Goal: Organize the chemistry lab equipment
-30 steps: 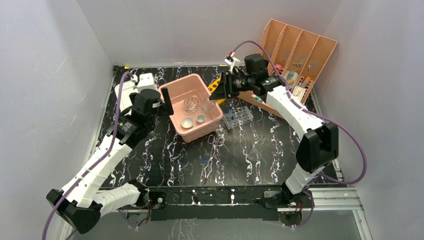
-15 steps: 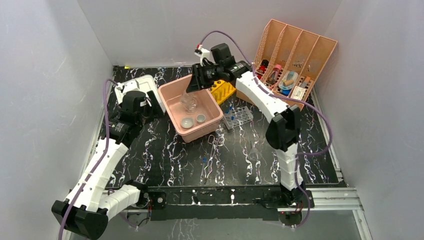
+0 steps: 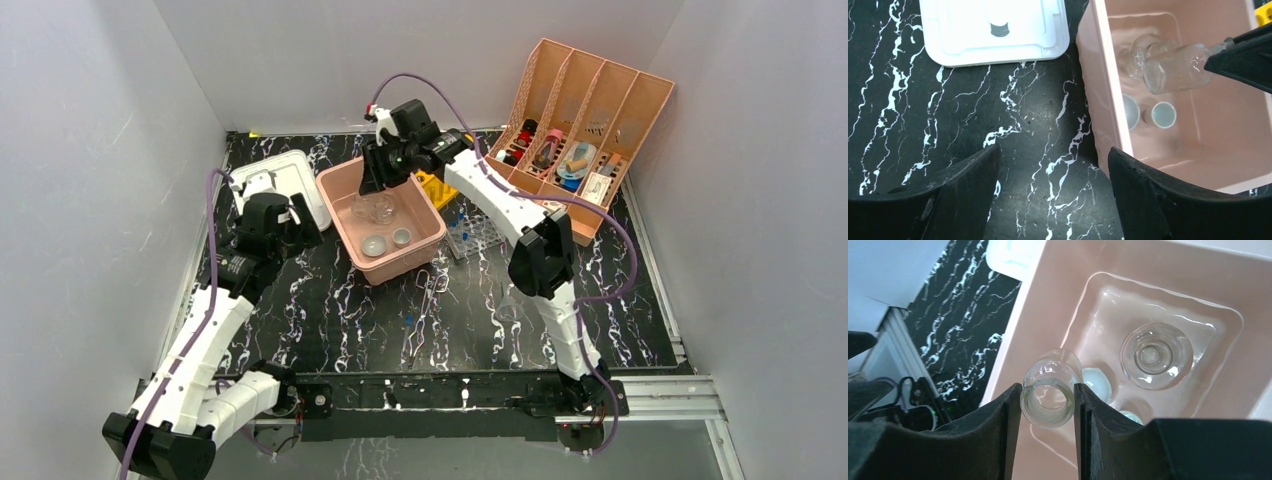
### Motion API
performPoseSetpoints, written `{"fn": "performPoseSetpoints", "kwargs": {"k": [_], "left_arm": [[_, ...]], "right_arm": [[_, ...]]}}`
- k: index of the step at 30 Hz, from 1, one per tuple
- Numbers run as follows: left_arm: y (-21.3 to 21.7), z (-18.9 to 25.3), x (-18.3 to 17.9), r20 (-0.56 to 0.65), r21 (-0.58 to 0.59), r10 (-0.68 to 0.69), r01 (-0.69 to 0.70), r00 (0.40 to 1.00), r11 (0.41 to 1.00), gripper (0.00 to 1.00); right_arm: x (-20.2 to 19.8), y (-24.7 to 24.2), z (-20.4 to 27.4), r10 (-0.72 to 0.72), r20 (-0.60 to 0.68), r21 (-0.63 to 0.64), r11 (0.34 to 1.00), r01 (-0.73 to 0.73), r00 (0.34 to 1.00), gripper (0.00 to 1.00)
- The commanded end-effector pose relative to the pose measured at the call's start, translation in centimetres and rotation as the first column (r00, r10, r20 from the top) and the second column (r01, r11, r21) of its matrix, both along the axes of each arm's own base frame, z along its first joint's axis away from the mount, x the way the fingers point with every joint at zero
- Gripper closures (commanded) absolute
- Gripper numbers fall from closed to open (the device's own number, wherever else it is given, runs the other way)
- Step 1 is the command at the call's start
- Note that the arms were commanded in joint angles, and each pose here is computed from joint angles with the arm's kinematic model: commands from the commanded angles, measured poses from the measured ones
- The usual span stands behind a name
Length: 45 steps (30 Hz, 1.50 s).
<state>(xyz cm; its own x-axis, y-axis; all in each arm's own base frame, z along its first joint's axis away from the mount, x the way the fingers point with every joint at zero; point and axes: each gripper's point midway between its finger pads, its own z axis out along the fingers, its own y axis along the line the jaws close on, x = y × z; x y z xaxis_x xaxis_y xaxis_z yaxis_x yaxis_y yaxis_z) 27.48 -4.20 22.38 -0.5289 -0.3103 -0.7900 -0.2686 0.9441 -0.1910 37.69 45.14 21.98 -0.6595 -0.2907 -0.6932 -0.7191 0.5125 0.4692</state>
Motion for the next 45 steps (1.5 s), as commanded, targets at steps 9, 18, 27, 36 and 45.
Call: {"fn": "performPoseSetpoints", "kwargs": {"k": [9,18,27,36,45], "left_arm": [[0.2,-1.7,-0.3,-0.023,0.013,-0.008,0.008,1.0,1.0,0.24],[-0.5,-2.5,0.2,-0.025,-0.011,-0.03,0.03,0.999,0.999,0.24],[-0.6,-3.1,0.0,-0.028,-0.014,-0.035,0.034,0.999,0.999,0.24],[-0.9,-3.6,0.2,-0.033,-0.019,-0.048,0.047,0.998,0.999,0.25],[-0.7,-3.7,0.2,-0.029,-0.003,-0.053,0.053,0.998,0.999,0.26]], "right_arm": [[0.0,-0.2,-1.3,-0.061,0.166,-0.153,0.984,0.087,0.984,0.69],[0.1,-3.2,1.2,-0.146,0.251,-0.165,0.968,0.19,0.957,0.69],[0.9,-5.2,0.4,-0.203,0.276,-0.204,0.943,0.264,0.939,0.69],[2.9,-7.4,-2.4,-0.246,0.343,-0.328,0.873,0.361,0.906,0.68],[2.7,-6.5,-6.0,-0.217,0.278,-0.361,0.879,0.311,0.936,0.65]]}}
